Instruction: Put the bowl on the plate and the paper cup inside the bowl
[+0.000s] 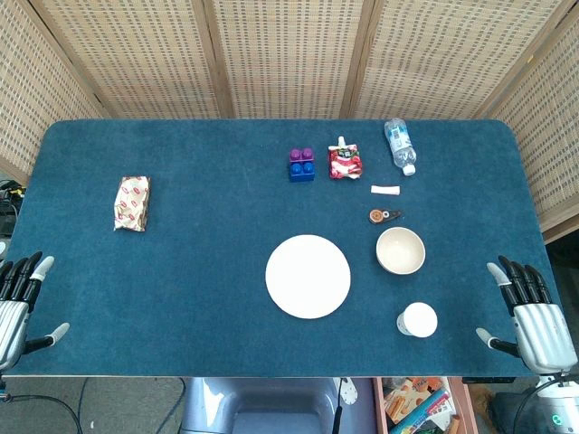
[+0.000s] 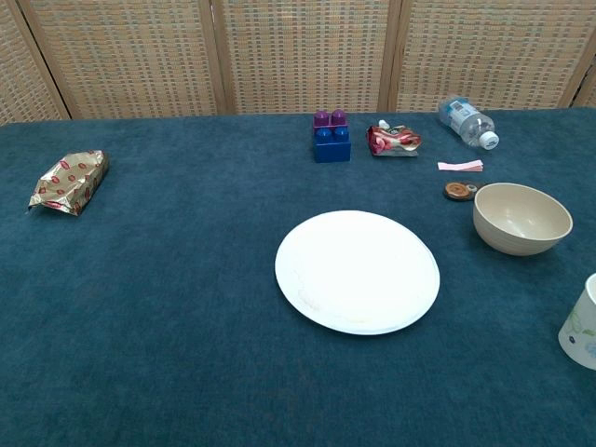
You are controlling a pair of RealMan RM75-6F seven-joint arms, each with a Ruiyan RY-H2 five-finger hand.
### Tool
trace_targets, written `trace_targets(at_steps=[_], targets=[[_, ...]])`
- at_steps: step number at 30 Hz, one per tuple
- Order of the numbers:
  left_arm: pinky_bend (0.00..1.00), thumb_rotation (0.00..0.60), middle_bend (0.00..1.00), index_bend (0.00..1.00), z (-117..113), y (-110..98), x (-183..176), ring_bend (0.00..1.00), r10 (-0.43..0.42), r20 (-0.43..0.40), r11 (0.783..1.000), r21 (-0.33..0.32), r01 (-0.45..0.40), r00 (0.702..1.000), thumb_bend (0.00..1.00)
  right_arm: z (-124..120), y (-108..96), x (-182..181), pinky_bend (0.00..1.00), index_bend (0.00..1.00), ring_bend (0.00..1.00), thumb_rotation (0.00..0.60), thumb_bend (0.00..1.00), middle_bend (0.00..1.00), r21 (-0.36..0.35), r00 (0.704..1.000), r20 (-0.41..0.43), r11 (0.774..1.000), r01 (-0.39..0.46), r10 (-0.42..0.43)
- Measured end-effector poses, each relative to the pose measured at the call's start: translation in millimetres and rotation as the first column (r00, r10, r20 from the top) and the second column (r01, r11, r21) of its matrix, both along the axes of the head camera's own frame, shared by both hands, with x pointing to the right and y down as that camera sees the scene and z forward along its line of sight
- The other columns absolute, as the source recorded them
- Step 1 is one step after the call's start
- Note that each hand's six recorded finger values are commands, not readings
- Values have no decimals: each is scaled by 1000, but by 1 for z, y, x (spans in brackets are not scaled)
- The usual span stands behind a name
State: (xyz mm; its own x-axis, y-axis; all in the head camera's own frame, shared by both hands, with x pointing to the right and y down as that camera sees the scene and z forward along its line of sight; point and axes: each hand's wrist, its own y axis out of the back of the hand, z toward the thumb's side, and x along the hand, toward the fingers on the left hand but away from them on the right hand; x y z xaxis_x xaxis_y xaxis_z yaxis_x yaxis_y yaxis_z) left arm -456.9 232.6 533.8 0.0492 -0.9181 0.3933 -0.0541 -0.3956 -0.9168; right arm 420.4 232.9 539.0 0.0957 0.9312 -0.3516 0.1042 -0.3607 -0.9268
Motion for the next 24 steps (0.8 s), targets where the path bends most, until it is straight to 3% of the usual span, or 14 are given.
trace_targets(at_steps=[14,20,24], targets=[[0,600,0,0,4,0,0,0,6,15,1000,-13,-6,1000,0,10,-5,-3,0,45,0,600,0,0,-38,1000,2,999,20,-19],[0,600,0,0,11,-3,-1,0,-5,39,1000,-26,6,999,0,34,-29,-18,0,97,0,600,0,0,-120,992,39,985,121,-117],[0,600,0,0,14,-6,0,0,-18,42,999,-31,20,999,0,56,-58,-32,0,153,0,600,0,0,-147,972,13,961,232,-233]])
